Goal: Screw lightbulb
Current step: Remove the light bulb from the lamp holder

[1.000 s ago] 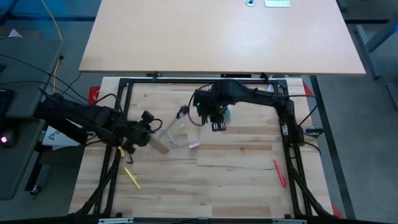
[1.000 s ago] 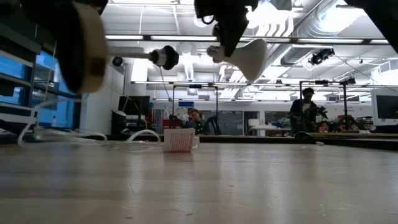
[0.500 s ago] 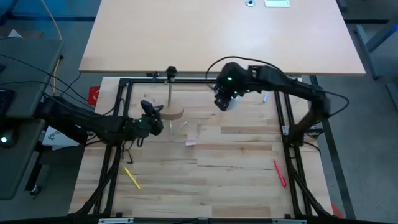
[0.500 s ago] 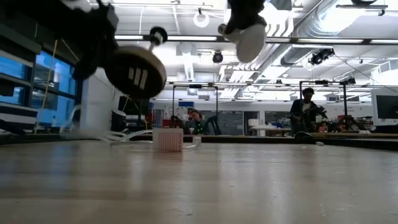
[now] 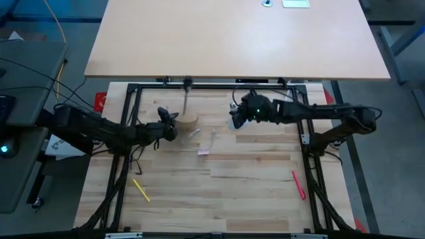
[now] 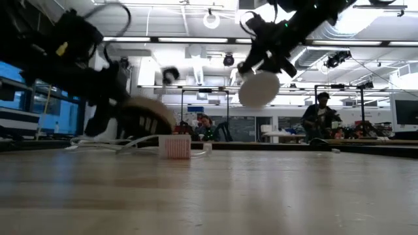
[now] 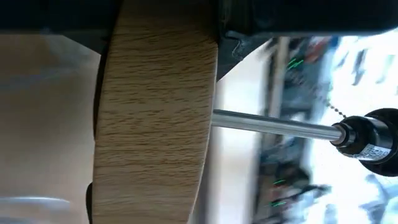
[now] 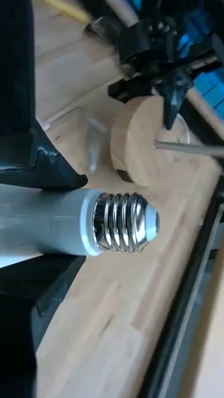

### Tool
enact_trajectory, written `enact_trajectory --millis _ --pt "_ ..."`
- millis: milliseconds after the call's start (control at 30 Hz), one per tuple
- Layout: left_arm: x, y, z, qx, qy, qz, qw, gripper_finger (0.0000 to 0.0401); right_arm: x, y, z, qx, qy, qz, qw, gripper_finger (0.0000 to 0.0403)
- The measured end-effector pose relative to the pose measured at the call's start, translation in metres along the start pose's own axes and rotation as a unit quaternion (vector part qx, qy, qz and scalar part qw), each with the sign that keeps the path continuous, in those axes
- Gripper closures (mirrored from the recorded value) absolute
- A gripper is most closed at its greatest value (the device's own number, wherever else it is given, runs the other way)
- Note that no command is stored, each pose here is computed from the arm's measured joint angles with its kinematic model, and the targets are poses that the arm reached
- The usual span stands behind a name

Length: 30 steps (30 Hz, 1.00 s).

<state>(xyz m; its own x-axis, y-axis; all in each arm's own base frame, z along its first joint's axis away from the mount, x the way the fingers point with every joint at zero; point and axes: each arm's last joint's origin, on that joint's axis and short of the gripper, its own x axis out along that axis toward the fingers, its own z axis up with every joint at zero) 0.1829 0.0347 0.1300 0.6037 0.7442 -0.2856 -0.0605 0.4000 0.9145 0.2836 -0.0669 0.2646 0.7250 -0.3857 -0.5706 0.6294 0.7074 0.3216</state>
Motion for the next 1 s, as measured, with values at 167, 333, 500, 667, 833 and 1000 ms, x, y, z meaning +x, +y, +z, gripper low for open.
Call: enact_trajectory --millis 167,333,500,667,833,1000 --pt "0.012 -0.014 -0.004 -0.003 -0.008 -0.046 0.999 0.0292 0.007 -0.006 -0.017 -0.005 -0.002 -0.004 1.000 0.0261" --pt "0.014 -0.026 -0.004 -0.013 -0.013 -0.075 0.997 0.0218 0.009 -0.009 -0.021 -0.018 0.006 -0.009 1.000 0.0261" --pt "0.006 -0.029 0.003 -0.006 -0.023 -0.067 0.997 0.0170 0.009 -0.008 -0.021 -0.029 0.008 0.000 1.000 0.0261" --pt "-0.005 -0.025 0.011 -0.034 -0.008 -0.017 0.999 0.0148 0.009 -0.009 -0.022 -0.040 0.012 -0.001 0.999 0.0261" --pt "-0.016 -0.024 0.018 -0.119 -0.010 0.007 0.993 0.0137 0.002 -0.011 -0.022 -0.044 0.027 -0.001 0.999 0.0261" --pt "-0.027 -0.036 0.022 -0.156 -0.047 -0.053 0.985 0.0134 -0.007 -0.013 -0.020 -0.042 0.028 -0.003 0.999 0.0261"
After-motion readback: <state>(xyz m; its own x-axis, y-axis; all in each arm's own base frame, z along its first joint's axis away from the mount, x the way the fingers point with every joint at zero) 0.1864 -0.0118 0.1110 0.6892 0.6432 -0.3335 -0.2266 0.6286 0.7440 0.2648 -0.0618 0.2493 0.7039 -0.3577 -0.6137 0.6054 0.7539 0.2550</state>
